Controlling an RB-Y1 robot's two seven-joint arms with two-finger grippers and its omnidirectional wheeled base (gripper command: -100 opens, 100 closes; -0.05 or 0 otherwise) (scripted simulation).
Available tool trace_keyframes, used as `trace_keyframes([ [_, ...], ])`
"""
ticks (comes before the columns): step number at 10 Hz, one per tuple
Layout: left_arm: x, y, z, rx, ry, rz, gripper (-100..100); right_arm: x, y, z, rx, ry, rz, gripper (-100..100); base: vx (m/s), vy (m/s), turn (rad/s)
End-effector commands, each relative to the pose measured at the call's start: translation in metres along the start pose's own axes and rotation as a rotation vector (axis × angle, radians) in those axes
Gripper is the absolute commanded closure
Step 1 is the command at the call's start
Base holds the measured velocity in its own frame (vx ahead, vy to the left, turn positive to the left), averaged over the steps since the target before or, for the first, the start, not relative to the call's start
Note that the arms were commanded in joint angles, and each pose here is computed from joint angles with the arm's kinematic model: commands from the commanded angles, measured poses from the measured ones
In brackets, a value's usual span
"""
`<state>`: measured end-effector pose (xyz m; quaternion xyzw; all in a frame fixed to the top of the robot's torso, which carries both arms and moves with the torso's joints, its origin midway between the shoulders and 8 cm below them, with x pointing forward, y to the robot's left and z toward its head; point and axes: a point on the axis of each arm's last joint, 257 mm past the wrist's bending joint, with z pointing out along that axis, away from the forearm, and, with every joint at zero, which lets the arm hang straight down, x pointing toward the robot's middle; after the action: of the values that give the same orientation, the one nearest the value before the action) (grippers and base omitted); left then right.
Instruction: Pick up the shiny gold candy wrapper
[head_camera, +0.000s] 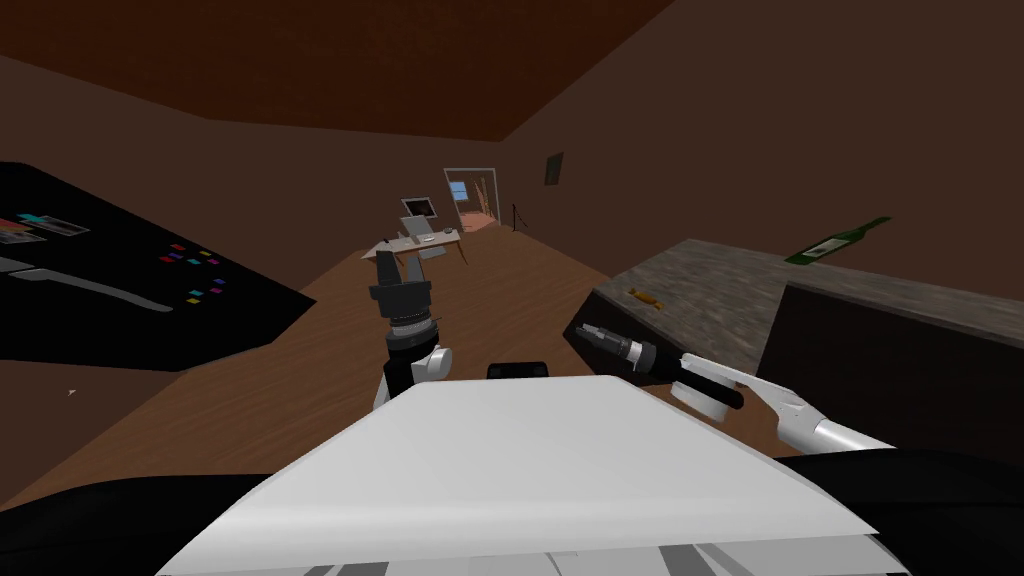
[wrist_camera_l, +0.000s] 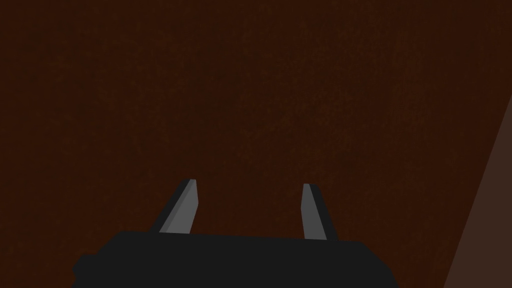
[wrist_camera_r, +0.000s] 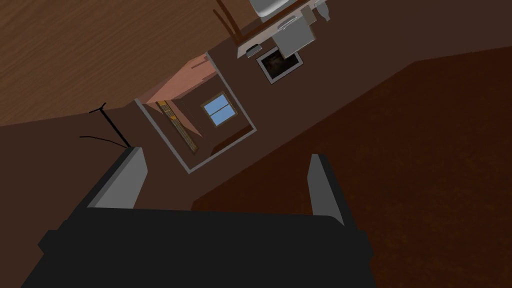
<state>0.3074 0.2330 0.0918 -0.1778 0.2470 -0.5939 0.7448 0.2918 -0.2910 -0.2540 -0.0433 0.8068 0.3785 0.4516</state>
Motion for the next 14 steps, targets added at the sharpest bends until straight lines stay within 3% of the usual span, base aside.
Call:
trace_keyframes([
  [1,0.000,0.000,0.000,0.000,0.000,0.000,0,0.006,-0.022,-0.011,0.054,0.057,-0.028,-100,0.076,-0.005,0.063],
  [7,0.000,0.000,0.000,0.000,0.000,0.000,0,0.007,-0.070,-0.045,0.170,0.203,-0.128,-100,0.077,-0.036,0.038],
  [8,0.000,0.000,0.000,0.000,0.000,0.000,0,0.007,-0.091,-0.059,0.224,0.248,-0.156,-100,0.127,-0.057,0.047],
  [11,0.000,0.000,0.000,0.000,0.000,0.000,0,0.000,-0.113,-0.079,0.282,0.313,-0.207,-100,0.113,-0.090,0.029],
  [12,0.000,0.000,0.000,0.000,0.000,0.000,0,-0.002,-0.132,-0.095,0.334,0.353,-0.232,-100,0.095,-0.112,0.027],
  [13,0.000,0.000,0.000,0.000,0.000,0.000,0,-0.005,-0.133,-0.097,0.337,0.363,-0.244,-100,0.100,-0.081,0.021],
  [14,0.000,0.000,0.000,0.000,0.000,0.000,0,-0.010,-0.150,-0.115,0.390,0.409,-0.275,-100,0.119,-0.105,0.022],
])
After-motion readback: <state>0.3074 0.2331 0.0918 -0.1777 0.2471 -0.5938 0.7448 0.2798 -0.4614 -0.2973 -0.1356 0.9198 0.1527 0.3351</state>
